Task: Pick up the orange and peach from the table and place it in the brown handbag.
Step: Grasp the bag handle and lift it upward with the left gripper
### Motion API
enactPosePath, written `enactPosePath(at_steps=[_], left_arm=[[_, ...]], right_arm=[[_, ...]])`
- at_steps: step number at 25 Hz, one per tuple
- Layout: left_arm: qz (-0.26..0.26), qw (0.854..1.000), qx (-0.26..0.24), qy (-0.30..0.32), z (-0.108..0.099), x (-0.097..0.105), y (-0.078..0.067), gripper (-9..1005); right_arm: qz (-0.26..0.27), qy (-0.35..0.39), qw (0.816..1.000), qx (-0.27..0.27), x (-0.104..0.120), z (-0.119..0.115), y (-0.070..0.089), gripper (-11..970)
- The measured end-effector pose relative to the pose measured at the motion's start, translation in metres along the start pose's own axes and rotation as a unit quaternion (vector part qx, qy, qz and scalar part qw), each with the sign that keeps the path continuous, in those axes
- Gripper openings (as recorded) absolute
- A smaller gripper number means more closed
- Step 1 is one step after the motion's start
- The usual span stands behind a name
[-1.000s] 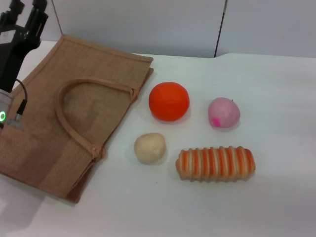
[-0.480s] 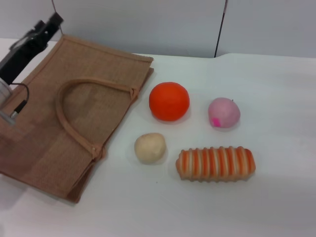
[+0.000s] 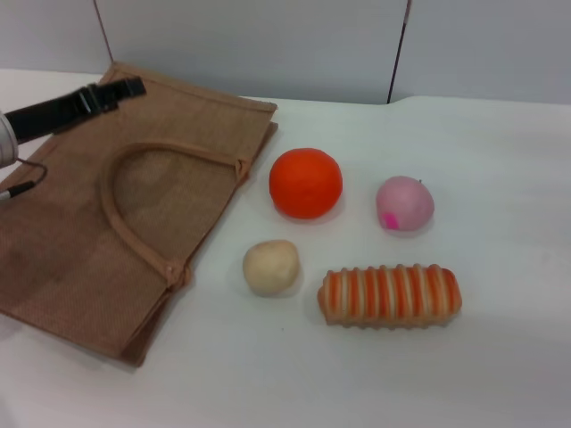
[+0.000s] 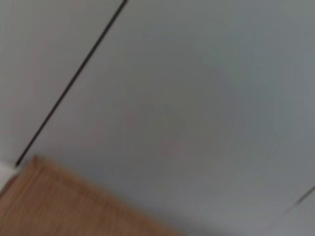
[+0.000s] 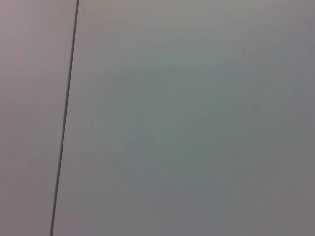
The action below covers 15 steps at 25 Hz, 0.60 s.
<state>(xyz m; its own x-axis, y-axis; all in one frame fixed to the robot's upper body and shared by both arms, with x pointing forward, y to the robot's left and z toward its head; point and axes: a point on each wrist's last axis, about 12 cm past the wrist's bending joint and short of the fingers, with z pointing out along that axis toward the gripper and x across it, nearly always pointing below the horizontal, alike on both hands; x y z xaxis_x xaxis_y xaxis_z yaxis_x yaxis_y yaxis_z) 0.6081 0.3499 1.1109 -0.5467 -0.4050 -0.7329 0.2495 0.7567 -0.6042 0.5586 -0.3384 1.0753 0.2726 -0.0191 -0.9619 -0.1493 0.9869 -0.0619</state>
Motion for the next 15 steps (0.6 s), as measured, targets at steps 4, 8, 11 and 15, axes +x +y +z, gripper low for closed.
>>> enactPosePath(at_steps=[4, 8, 11, 15], left_arm=[[-0.009, 0.997, -0.04, 0.068, 0.003, -0.007, 0.001, 620], [-0.007, 0.99, -0.084, 0.112, 0.003, -0.015, 0.001, 615], [-0.004, 0.985, -0.113, 0.134, 0.0, -0.02, 0.003, 611], [-0.004, 0.981, -0.133, 0.144, -0.004, -0.023, 0.005, 607]], right_arm=[[0.0, 0.001, 1.0, 0.0, 0.0, 0.0, -0.001, 852], [-0.001, 0.001, 1.0, 0.001, 0.0, 0.0, -0.001, 852], [-0.001, 0.002, 1.0, 0.001, 0.0, 0.0, -0.001, 852], [-0.001, 0.002, 1.0, 0.001, 0.0, 0.0, -0.001, 852]])
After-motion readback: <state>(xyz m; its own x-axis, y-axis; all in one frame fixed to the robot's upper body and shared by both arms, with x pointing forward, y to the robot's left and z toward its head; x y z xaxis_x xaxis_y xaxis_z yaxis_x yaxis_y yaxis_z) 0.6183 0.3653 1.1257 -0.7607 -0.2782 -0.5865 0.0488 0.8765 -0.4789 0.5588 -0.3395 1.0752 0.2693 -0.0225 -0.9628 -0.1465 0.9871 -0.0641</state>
